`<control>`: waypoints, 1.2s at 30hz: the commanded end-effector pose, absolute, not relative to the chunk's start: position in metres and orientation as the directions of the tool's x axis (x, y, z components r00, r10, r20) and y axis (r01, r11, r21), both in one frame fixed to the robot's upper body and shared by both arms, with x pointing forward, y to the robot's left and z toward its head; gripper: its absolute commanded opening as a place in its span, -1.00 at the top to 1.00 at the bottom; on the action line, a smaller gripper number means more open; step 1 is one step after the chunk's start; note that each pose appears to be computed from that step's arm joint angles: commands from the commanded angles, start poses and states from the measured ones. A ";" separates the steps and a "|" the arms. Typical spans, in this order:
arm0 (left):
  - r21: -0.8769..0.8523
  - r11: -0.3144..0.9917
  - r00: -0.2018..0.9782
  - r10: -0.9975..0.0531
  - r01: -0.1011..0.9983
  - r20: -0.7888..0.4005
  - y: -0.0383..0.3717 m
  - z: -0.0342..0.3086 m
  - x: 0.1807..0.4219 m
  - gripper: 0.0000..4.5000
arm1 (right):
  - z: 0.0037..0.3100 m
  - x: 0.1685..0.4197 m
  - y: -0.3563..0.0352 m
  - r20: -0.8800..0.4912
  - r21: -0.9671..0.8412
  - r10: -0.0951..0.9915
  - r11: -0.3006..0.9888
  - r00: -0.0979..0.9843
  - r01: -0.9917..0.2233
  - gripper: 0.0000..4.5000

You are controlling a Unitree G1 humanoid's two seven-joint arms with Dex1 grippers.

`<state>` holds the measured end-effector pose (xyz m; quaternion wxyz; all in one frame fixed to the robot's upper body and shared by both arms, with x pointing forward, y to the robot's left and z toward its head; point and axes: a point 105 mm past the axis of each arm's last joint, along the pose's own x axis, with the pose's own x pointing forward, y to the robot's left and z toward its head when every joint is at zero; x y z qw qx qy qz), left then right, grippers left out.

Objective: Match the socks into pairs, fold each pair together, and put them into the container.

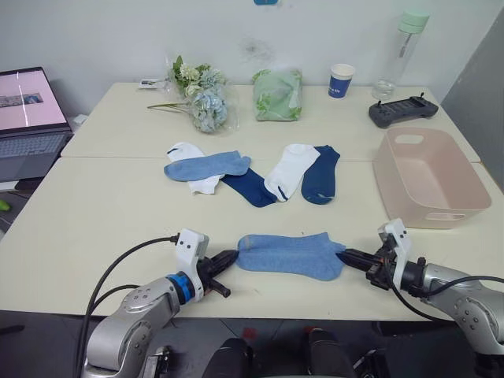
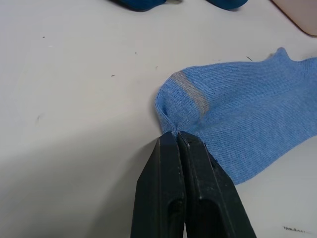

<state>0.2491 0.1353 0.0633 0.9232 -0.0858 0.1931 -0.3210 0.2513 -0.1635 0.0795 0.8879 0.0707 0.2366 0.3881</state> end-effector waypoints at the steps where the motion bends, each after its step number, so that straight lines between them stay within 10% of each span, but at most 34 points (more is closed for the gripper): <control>1: -0.268 0.777 0.731 -0.629 0.570 -0.266 0.135 0.073 0.248 0.99 | 0.088 0.250 -0.157 -0.342 0.293 0.740 0.670 0.579 -0.682 1.00; 12: -0.257 0.773 0.727 -0.633 0.580 -0.264 0.133 0.072 0.249 1.00 | 0.092 0.252 -0.155 -0.343 0.305 0.745 0.664 0.572 -0.682 0.90; 25: -0.234 0.795 0.745 -0.607 0.560 -0.278 0.151 0.071 0.249 -0.58 | 0.108 0.264 -0.178 -0.354 0.207 0.681 0.725 0.641 -0.657 -0.92; 29: -0.169 0.830 0.783 -0.558 0.532 -0.275 0.175 0.081 0.260 -0.98 | 0.125 0.275 -0.184 -0.305 0.135 0.661 0.742 0.685 -0.656 -1.00; 36: 0.018 0.743 0.734 -0.657 0.669 -0.175 0.169 0.119 0.275 -0.81 | 0.145 0.277 -0.156 -0.254 -0.046 0.752 0.619 0.608 -0.784 -1.00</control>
